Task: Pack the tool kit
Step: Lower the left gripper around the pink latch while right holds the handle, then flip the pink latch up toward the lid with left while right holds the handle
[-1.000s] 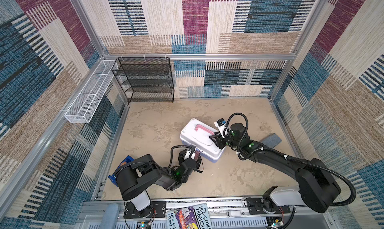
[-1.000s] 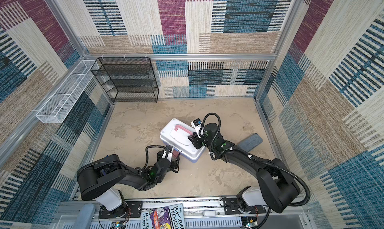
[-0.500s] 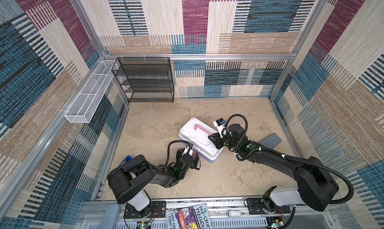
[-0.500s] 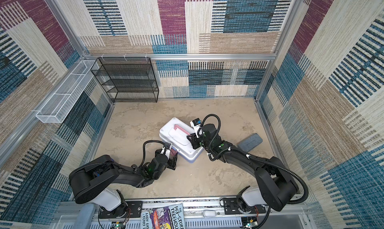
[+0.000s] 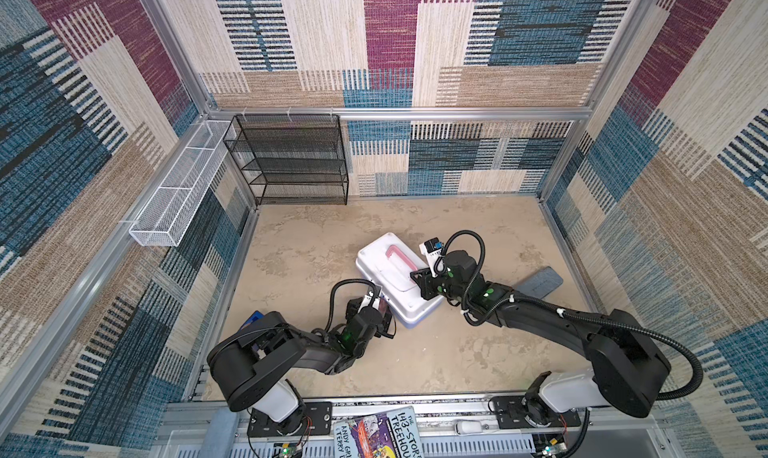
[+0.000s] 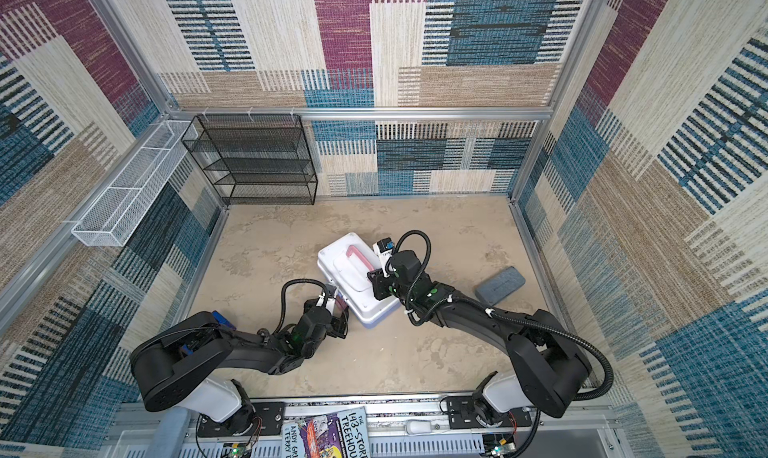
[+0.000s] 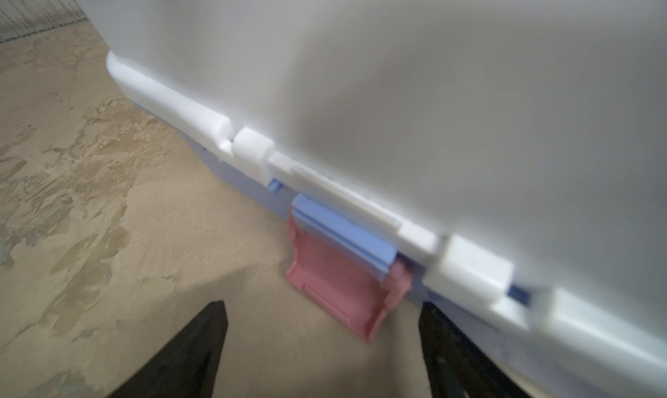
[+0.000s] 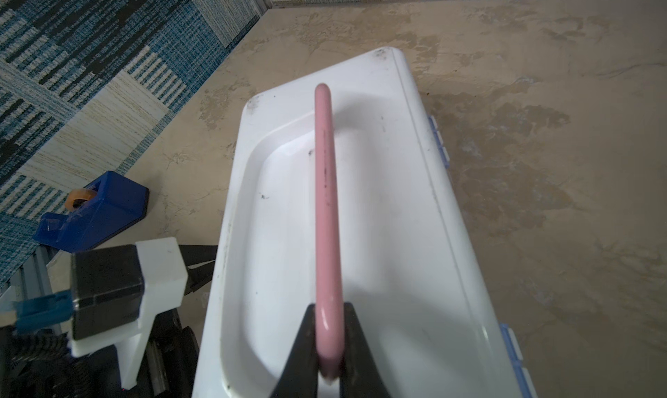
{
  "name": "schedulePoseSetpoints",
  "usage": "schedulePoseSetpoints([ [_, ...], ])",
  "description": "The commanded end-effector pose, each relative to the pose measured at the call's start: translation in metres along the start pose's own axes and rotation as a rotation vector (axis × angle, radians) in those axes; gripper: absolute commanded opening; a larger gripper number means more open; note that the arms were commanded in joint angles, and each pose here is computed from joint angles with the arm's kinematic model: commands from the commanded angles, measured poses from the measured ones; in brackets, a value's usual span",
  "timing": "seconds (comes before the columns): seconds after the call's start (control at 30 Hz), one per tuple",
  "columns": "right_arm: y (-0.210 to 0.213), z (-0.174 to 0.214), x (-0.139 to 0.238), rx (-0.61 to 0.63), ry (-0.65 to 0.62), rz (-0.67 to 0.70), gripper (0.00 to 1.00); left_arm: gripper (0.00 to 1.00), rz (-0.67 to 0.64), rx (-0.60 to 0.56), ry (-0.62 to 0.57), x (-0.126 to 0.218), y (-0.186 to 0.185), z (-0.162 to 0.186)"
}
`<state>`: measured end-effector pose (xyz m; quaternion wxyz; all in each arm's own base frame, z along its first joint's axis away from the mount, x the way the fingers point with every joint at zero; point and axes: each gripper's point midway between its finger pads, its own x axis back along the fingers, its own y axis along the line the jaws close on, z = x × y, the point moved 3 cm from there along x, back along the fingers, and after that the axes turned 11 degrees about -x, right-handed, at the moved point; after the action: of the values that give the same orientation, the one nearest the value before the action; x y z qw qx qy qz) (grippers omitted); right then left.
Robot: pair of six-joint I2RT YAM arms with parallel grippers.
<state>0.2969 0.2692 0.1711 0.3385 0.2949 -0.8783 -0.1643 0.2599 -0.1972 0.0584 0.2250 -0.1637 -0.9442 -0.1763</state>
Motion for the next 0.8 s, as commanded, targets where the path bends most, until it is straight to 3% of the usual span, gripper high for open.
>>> schedulePoseSetpoints([
  [0.0,-0.009,-0.004,-0.001,-0.055,-0.027,0.072,0.07,0.88,-0.002,0.008,-0.006,0.003,0.003,0.002],
  [0.53,-0.002,-0.006,-0.004,-0.056,-0.029,0.061,0.09,0.9,0.044,0.05,-0.021,0.001,-0.005,0.011],
  [0.77,-0.002,-0.004,-0.003,-0.057,-0.029,0.06,0.09,0.9,-0.002,0.065,-0.036,-0.008,-0.004,0.005],
])
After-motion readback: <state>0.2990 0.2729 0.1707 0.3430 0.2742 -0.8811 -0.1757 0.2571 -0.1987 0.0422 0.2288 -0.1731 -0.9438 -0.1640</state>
